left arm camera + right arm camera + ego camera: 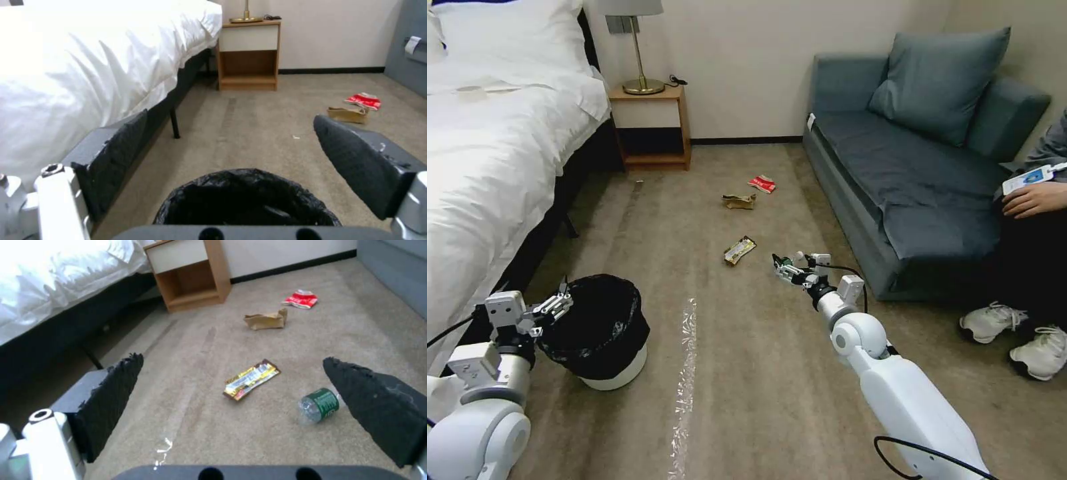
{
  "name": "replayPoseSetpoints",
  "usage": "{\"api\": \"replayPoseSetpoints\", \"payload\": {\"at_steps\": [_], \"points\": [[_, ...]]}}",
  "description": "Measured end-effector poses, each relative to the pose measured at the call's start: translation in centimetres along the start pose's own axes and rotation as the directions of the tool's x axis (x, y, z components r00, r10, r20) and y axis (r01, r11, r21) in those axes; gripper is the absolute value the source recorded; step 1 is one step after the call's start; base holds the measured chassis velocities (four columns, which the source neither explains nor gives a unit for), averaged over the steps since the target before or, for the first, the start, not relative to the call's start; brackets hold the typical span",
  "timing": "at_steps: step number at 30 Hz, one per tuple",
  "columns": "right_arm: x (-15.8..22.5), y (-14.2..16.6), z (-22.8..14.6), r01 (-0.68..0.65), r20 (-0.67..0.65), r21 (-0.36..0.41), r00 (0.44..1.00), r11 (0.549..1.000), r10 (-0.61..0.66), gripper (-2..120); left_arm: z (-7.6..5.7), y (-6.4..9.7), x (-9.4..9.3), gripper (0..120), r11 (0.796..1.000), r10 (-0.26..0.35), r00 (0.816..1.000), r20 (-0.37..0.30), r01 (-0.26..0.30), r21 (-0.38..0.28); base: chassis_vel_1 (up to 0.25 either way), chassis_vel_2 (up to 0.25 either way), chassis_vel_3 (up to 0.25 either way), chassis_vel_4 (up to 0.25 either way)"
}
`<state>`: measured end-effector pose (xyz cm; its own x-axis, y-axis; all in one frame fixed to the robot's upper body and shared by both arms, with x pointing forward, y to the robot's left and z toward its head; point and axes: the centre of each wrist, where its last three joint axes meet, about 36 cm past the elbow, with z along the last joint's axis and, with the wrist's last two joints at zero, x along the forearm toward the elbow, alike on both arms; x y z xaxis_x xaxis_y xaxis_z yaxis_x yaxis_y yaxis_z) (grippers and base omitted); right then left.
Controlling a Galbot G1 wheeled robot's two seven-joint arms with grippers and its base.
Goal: Pick up the trash bin, then pick up the garbage on the floor and place it into the trash bin.
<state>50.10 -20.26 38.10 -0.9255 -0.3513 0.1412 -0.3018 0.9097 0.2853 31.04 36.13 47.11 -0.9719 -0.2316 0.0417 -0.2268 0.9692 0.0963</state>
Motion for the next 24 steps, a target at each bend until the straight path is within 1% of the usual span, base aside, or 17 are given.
{"api": "replayPoseSetpoints", "payload": {"at_steps": [4,5,6,7,9,10,11,12,13,14,16,17,19,20,21,23,24], "points": [[0.3,0.0,0.1,-0.007,0.004,-0.001,1.000,1.000,0.007,100,0.3,0.2,-0.4,100,1.000,-0.010,1.000,0.017,0.010,0.003,0.000,0.000,0.000,0.000],[0.8,0.0,0.3,-0.017,0.014,-0.003,1.000,1.000,0.017,100,0.7,0.6,-1.0,100,1.000,-0.029,0.999,0.043,0.029,0.007,0.000,0.000,0.000,0.000],[1.9,0.0,0.7,-0.042,0.034,-0.005,0.999,0.999,0.042,100,1.5,1.2,-2.1,100,0.998,-0.058,0.994,0.088,0.057,0.015,0.000,0.000,0.000,0.000],[1.9,0.0,0.7,-0.042,0.034,-0.005,0.999,0.999,0.042,100,1.5,1.2,-2.1,100,0.998,-0.058,0.994,0.088,0.057,0.015,0.000,0.000,0.000,0.000],[4.0,-0.2,1.3,-0.092,0.070,-0.005,0.993,0.996,0.093,100,2.9,2.3,-4.1,100,0.994,-0.108,0.979,0.170,0.105,0.030,0.000,0.000,0.000,0.000],[4.0,-0.2,1.3,-0.092,0.070,-0.005,0.993,0.996,0.093,100,2.9,2.3,-4.1,100,0.994,-0.108,0.979,0.170,0.105,0.030,0.000,0.000,0.000,0.000],[5.1,-0.3,1.6,-0.121,0.086,-0.004,0.989,0.993,0.121,100,3.5,2.7,-4.9,100,0.992,-0.129,0.970,0.204,0.124,0.037,0.000,0.000,0.000,0.000],[5.9,-0.4,1.7,-0.140,0.097,-0.002,0.986,0.990,0.139,100,3.7,2.9,-5.2,100,0.991,-0.136,0.966,0.218,0.130,0.040,0.000,0.000,0.000,0.000],[5.9,-0.4,1.7,-0.140,0.097,-0.002,0.986,0.990,0.139,100,3.7,2.9,-5.2,100,0.991,-0.136,0.966,0.218,0.130,0.040,0.000,0.000,0.000,0.000],[7.3,-0.6,1.9,-0.177,0.117,0.002,0.977,0.984,0.176,100,4.6,3.6,-5.7,100,0.990,-0.137,0.965,0.224,0.131,0.045,0.000,0.000,0.000,0.000],[9.1,-0.8,2.3,-0.225,0.138,0.010,0.965,0.974,0.222,100,5.1,4.0,-5.9,100,0.991,-0.137,0.967,0.216,0.130,0.044,0.000,0.000,0.000,0.000],[9.1,-0.8,2.3,-0.225,0.138,0.010,0.965,0.974,0.222,100,5.1,4.0,-5.9,100,0.991,-0.137,0.967,0.216,0.130,0.044,0.000,0.000,0.000,0.000],[11.2,-1.1,2.5,-0.277,0.161,0.022,0.949,0.961,0.270,100,5.2,4.2,-5.9,100,0.991,-0.132,0.968,0.212,0.127,0.040,0.000,0.000,0.000,0.000],[13.3,-1.4,2.7,-0.333,0.180,0.038,0.930,0.942,0.322,100,5.2,4.3,-5.7,100,0.992,-0.126,0.972,0.200,0.122,0.031,0.000,0.000,0.000,0.000],[13.3,-1.4,2.7,-0.333,0.180,0.038,0.930,0.942,0.322,100,5.2,4.3,-5.7,100,0.992,-0.126,0.972,0.200,0.122,0.031,0.000,0.000,0.000,0.000],[14.7,-1.6,2.7,-0.370,0.195,0.052,0.915,0.928,0.354,100,5.1,4.2,-5.5,100,0.993,-0.120,0.973,0.195,0.117,0.025,0.000,0.000,0.000,0.000],[16.2,-1.8,2.8,-0.408,0.206,0.066,0.899,0.911,0.387,100,4.8,4.1,-5.3,100,0.994,-0.110,0.975,0.192,0.109,0.018,0.000,0.000,0.000,0.000]]}}
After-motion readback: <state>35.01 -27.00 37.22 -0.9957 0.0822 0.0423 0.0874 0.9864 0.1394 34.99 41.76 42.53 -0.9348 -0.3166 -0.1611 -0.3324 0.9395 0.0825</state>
